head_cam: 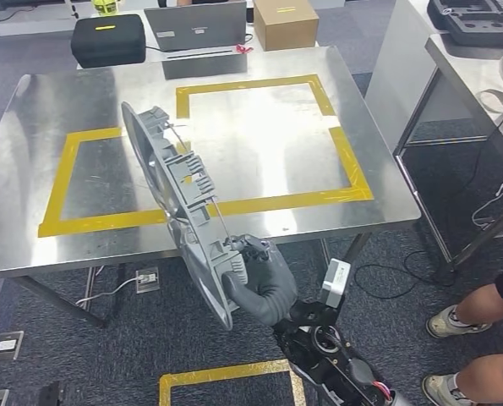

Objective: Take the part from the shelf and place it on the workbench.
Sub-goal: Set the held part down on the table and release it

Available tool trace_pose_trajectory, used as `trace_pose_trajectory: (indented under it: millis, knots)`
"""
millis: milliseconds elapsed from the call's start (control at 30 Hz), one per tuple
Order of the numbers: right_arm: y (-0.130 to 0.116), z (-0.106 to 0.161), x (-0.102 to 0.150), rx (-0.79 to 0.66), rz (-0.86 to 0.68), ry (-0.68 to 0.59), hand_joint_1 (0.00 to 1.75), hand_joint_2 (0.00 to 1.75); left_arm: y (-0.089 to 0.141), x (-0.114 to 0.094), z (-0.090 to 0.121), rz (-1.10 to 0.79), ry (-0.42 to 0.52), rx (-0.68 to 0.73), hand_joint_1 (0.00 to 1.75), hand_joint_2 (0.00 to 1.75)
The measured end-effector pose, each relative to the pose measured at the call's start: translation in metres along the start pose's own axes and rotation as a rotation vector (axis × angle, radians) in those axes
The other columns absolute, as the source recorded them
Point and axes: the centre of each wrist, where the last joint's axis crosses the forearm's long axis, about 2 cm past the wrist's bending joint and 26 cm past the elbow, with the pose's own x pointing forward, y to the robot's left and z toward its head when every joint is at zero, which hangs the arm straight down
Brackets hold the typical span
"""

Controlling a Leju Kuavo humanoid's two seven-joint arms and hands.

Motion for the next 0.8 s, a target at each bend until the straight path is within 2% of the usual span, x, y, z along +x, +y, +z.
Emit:
trace_pose_trajectory:
  millis: [800]
  knots:
    - [0.0023,0.0031,-0.0011,-0.004,-0.009,0.008,1.75,1.75,0.0036,-0.001,0.0001,0.003,0.005,0.001,0.0,1.75]
